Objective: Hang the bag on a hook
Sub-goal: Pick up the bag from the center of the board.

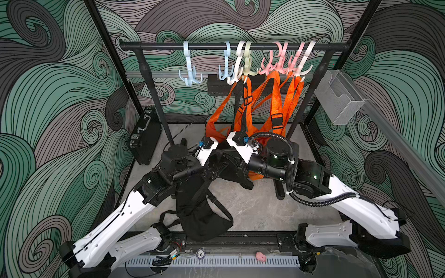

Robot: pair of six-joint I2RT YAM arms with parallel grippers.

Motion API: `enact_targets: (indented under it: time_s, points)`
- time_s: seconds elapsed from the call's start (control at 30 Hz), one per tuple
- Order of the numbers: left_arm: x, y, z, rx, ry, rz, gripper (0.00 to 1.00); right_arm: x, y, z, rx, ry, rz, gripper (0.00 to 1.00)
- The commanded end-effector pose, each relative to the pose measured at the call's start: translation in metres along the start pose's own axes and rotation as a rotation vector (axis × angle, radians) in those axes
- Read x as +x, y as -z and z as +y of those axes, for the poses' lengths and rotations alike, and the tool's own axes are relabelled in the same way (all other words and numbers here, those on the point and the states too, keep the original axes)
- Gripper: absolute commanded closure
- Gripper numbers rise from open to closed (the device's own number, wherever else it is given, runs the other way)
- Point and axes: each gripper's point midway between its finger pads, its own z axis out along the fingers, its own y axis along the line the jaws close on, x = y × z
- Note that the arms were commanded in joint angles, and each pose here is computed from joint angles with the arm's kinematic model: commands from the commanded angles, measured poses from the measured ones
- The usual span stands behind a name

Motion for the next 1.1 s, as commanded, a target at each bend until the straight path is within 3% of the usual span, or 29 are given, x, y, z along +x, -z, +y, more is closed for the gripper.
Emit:
enact_targets:
  time_s: [0.0,0.1,0.23,0.47,0.63,0.93,1.07]
  points:
    - [-0.024,0.019,0.015,-0.107,-0.069,-0.058,0.17,0.010,0.003,0.004,-0.019,0.069,0.050,1.00]
    - [-0.028,0.024,0.007,-0.068,-0.082,-0.065,0.11,0.013,0.004,-0.004,0.016,0.082,0.056,1.00]
    - [-0.029,0.029,-0.029,0.129,-0.070,-0.039,0.11,0.014,0.004,-0.016,0.056,0.078,0.063,1.00]
    - [-0.030,0.042,-0.051,0.229,-0.148,0.026,0.08,0.017,-0.002,-0.037,0.105,0.077,0.087,1.00]
    - [-0.035,0.044,-0.029,0.093,-0.202,0.026,0.07,0.008,0.000,-0.039,0.089,0.068,0.056,1.00]
    - [-0.019,0.002,-0.012,0.032,-0.175,0.075,0.07,-0.005,0.012,-0.026,0.022,0.042,0.001,1.00]
    - [-0.029,-0.005,0.005,-0.062,-0.171,0.041,0.13,-0.004,0.019,-0.023,0.011,0.042,-0.002,1.00]
